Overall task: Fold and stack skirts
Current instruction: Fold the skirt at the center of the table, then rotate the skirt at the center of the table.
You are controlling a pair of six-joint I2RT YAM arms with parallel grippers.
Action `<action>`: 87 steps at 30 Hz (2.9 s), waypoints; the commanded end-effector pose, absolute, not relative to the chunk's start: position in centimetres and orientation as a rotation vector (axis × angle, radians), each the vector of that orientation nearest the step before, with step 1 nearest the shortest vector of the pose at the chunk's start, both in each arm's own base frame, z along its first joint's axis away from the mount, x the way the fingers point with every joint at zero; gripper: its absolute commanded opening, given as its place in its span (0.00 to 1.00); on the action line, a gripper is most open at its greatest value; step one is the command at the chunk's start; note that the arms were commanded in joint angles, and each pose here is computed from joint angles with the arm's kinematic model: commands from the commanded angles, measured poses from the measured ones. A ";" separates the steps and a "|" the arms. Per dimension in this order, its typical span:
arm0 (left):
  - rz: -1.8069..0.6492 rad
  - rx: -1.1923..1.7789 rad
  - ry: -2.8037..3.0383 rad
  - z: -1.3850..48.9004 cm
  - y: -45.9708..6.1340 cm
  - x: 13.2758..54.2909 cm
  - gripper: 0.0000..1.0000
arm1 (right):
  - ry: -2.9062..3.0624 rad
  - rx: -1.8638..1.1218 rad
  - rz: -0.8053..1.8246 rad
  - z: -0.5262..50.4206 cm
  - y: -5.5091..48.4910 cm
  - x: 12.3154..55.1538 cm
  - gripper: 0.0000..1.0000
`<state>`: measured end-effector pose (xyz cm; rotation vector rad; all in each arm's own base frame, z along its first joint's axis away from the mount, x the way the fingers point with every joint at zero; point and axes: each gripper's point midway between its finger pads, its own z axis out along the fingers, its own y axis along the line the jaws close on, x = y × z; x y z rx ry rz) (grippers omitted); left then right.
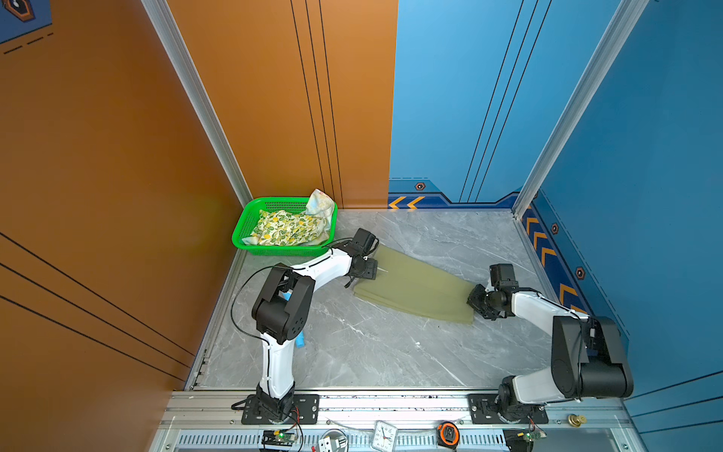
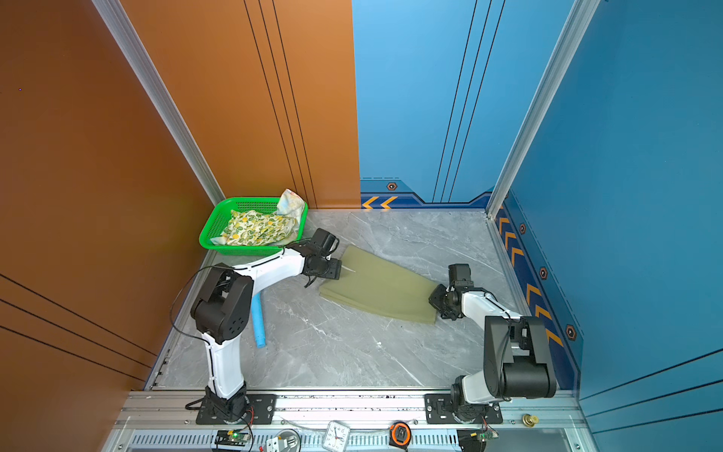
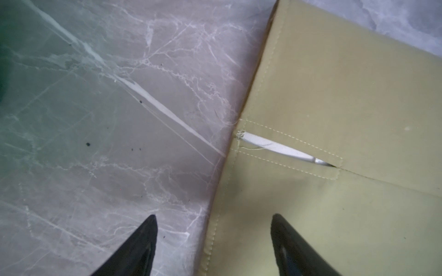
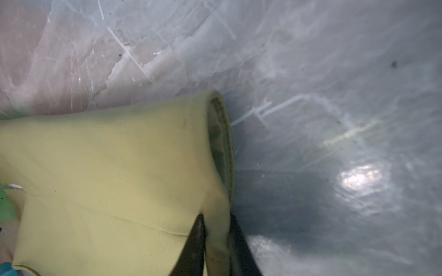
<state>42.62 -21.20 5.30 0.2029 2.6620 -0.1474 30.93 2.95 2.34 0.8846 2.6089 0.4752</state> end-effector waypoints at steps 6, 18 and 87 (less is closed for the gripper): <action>-0.331 0.253 2.689 2.9 -23.7 42.5 0.66 | 2.576 0.817 0.453 4.0 2.7 32.6 0.00; -0.431 0.205 2.714 0.9 -24.7 42.6 0.19 | 2.529 0.725 0.372 9.4 2.8 33.3 0.00; -0.774 -0.012 2.675 4.2 -26.6 35.0 0.42 | 2.644 -0.060 0.230 10.5 21.7 37.0 0.60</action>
